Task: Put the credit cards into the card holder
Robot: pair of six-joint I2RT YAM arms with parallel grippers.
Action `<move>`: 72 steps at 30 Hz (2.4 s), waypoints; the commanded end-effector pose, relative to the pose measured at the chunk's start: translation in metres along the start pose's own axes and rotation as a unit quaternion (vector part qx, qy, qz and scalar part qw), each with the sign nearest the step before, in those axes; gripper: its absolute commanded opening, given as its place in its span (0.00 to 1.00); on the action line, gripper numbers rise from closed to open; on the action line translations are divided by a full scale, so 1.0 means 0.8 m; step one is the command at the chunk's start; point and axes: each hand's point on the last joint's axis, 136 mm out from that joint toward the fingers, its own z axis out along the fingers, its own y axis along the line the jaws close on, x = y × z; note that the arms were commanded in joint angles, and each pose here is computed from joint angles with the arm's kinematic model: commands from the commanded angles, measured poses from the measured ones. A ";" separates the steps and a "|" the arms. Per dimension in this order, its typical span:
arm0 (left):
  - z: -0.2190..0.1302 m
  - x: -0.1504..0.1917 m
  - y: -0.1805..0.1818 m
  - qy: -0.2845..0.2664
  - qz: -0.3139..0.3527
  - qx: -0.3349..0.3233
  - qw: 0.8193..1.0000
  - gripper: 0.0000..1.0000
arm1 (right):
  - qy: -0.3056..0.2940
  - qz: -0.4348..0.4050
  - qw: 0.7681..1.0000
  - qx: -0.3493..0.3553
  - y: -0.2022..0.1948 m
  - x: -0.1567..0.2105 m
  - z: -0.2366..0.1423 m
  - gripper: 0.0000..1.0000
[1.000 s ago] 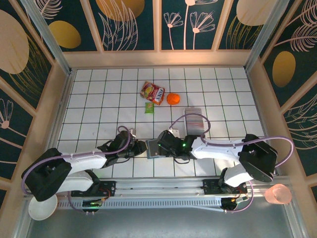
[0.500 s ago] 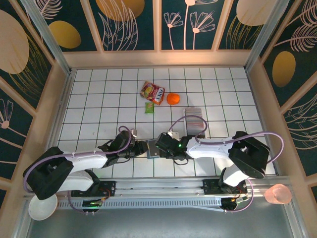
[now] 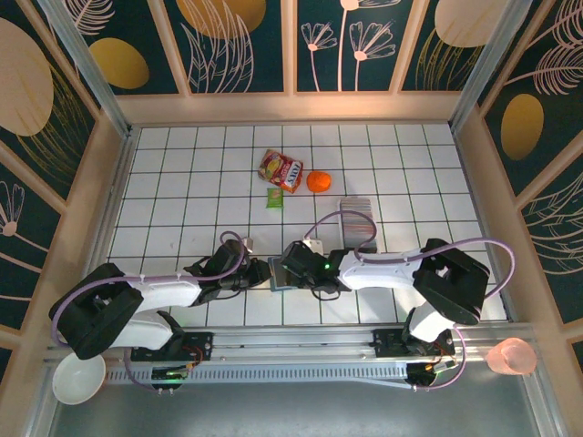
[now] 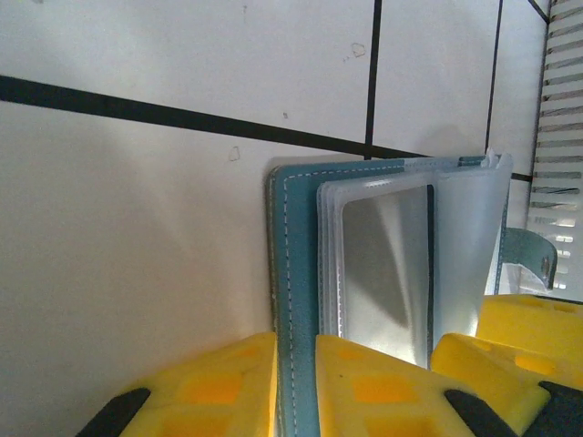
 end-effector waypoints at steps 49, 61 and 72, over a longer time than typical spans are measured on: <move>-0.003 -0.002 0.007 -0.017 -0.015 -0.003 1.000 0.00 | -0.024 0.005 0.994 -0.107 0.076 -0.019 -0.026 0.43; -0.038 -0.027 0.036 -0.106 -0.053 -0.042 0.992 0.02 | -0.012 -0.004 0.984 -0.176 0.119 -0.018 -0.022 0.45; -0.066 -0.037 0.022 -0.142 -0.037 -0.008 0.989 0.15 | -0.062 0.008 0.994 -0.086 0.063 -0.023 -0.044 0.47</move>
